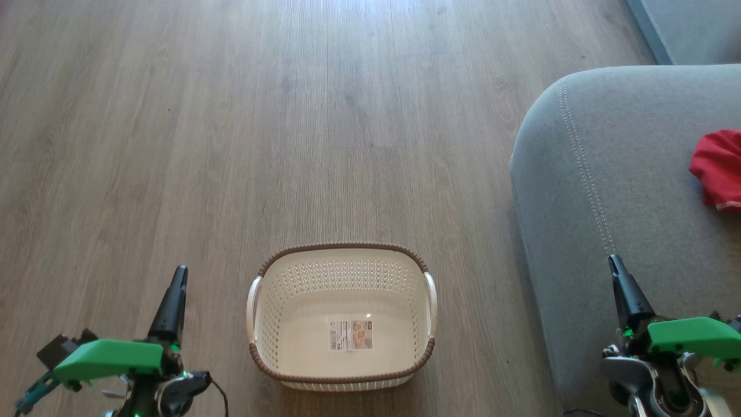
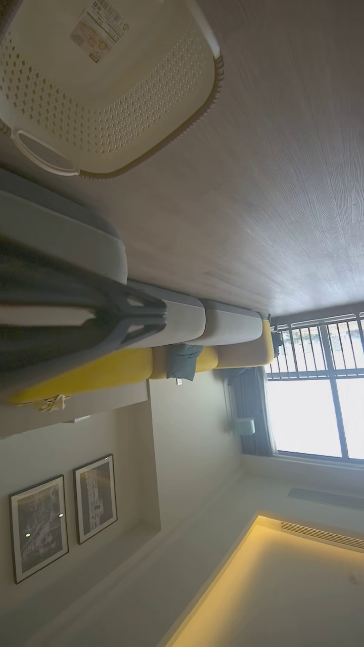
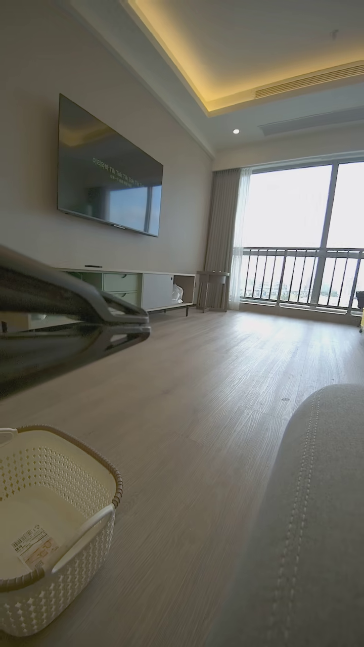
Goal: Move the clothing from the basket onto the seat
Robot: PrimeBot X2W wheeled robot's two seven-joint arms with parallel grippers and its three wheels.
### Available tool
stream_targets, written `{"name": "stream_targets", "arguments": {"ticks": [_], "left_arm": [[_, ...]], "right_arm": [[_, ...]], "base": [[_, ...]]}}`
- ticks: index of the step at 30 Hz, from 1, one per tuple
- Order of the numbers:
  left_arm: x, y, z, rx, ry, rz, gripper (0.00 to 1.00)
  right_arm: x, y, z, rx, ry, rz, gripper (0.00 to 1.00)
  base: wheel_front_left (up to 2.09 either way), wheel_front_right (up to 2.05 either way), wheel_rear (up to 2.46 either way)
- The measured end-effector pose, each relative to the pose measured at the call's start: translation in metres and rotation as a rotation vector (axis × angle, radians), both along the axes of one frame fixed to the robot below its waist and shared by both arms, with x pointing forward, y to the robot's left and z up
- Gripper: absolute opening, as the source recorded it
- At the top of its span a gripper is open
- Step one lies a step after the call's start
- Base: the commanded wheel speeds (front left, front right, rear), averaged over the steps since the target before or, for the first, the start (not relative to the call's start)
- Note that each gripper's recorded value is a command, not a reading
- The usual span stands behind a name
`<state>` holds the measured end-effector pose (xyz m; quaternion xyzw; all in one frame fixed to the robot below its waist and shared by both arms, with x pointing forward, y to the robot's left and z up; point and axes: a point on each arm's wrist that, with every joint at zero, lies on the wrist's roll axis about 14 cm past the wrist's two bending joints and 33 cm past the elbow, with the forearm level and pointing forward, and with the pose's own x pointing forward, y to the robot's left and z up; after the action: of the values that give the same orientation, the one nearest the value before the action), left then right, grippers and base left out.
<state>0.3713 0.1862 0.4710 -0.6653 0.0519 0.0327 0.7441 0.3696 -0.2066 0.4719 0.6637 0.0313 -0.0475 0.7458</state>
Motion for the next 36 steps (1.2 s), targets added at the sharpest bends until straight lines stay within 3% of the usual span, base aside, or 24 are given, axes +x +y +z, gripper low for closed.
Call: {"name": "stream_targets", "arguments": {"ticks": [12, 36], "left_arm": [[0.0008, -0.0001, 0.0027, -0.116, -0.014, 0.003, 0.00], [0.0043, -0.0003, 0.0071, -0.117, -0.026, 0.002, 0.00]], "right_arm": [[0.0038, -0.0033, 0.0070, 0.109, -0.028, -0.012, 0.00], [0.0038, -0.0034, 0.0068, 0.112, -0.028, -0.013, 0.00]], "base": [[0.00, 0.00, 0.00], [0.00, 0.00, 0.00]]}}
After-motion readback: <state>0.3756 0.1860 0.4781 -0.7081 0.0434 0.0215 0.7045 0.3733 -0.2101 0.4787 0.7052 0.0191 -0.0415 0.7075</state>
